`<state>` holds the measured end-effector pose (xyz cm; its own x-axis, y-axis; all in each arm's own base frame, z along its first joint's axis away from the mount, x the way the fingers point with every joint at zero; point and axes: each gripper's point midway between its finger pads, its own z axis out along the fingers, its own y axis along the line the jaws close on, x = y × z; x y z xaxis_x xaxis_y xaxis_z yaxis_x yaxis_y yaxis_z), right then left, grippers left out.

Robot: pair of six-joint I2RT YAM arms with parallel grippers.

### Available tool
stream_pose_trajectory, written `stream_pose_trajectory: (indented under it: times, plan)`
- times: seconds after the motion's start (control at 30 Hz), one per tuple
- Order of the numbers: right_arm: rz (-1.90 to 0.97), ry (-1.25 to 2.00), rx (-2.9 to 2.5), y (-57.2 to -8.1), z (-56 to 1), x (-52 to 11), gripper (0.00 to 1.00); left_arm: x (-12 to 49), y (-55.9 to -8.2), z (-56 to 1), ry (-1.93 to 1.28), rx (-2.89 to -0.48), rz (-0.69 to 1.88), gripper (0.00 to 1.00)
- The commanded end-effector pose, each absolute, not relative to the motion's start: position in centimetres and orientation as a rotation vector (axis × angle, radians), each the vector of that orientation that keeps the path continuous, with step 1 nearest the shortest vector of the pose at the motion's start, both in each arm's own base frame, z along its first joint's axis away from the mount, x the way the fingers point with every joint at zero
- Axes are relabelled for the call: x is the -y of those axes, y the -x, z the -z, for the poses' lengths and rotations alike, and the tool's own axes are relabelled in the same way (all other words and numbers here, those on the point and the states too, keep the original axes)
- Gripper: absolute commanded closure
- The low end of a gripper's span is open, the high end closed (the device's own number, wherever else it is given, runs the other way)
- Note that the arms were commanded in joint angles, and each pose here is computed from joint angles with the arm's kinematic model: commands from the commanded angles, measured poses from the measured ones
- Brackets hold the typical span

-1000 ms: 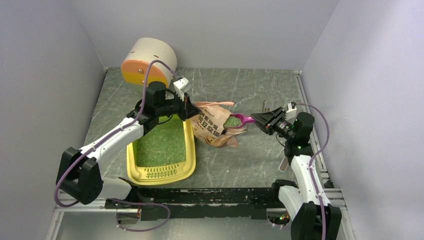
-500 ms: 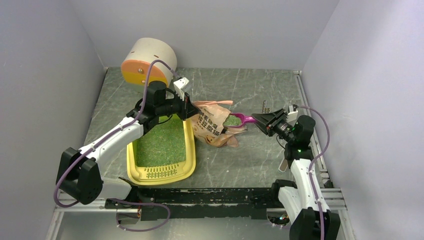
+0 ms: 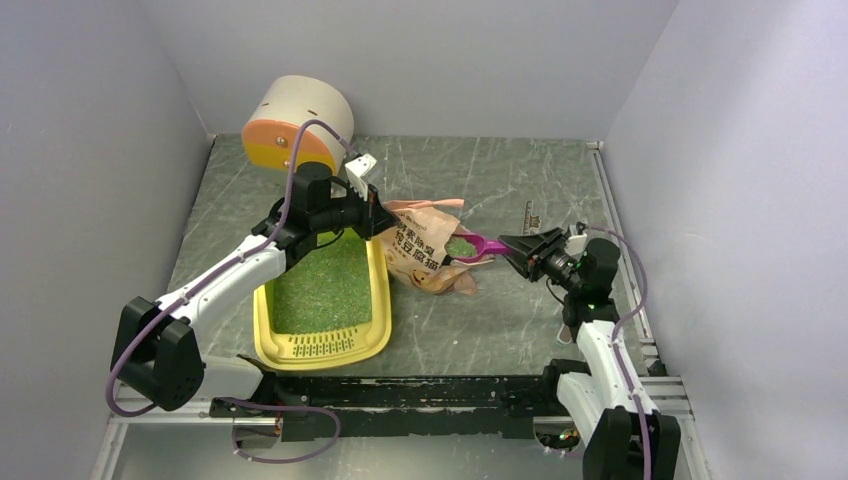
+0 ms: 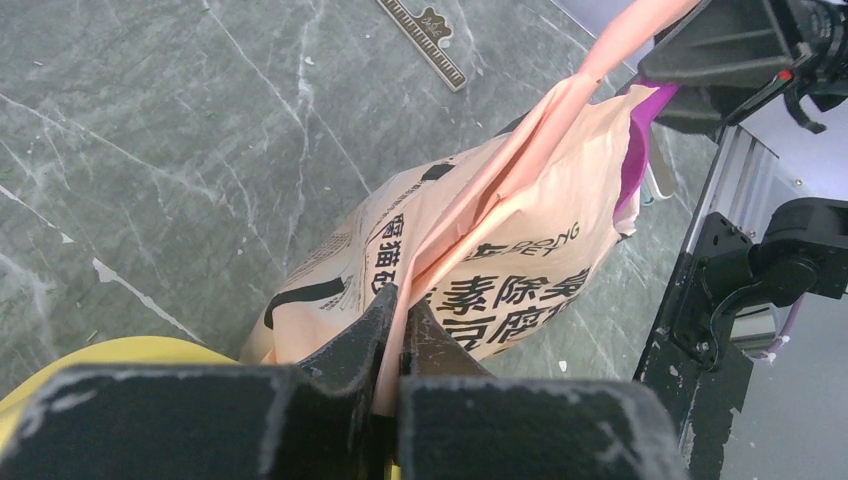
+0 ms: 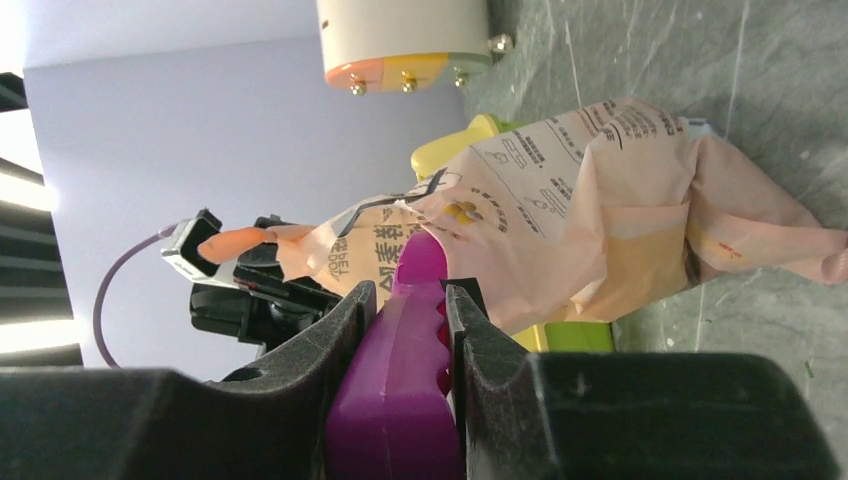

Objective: Fill the litter box with clean litter
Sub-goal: 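Scoop the cat litter from the cat litter bag.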

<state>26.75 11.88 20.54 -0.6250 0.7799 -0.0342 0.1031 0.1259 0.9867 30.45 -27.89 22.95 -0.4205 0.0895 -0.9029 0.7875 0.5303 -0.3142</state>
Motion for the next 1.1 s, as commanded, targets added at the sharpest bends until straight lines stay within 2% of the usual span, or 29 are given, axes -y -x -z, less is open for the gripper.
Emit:
stream_pose_trajectory:
  times: [0.0,0.2,0.3,0.37,0.43,0.53,0.67,1.07]
  plan:
    - [-1.602,-0.836,-1.841,-26.9,-21.1,-13.5,1.0,28.1,-30.6,-26.7,-0.696,-1.722,0.969,0.95]
    - [-1.671,-0.923,-1.745,-27.0,-20.6,-13.0,1.0,28.1,-30.4,-26.9,-0.703,-1.727,0.965,0.95]
    - [-1.787,-0.842,-1.789,-26.1,-21.1,-16.3,1.0,27.9,-30.5,-26.9,-0.685,-1.718,0.957,0.95]
    - [-1.802,-0.888,-1.82,-25.9,-19.7,-15.8,1.0,28.1,-30.4,-27.0,-0.69,-1.721,0.969,0.95]
    - [-1.788,-0.919,-1.692,-26.3,-20.8,-14.3,1.0,28.3,-30.2,-27.2,-0.701,-1.717,0.978,0.95]
    - [-1.695,-0.806,-1.824,-26.1,-21.3,-16.1,1.0,28.2,-30.3,-27.3,-0.689,-1.709,0.963,0.95]
    - [-1.687,-0.856,-1.736,-26.5,-21.6,-12.7,1.0,28.3,-29.9,-27.2,-0.706,-1.714,0.977,0.95]
    - [-1.607,-0.905,-1.758,-25.5,-20.9,-11.5,1.0,27.8,-30.6,-26.8,-0.641,-1.742,0.94,0.95]
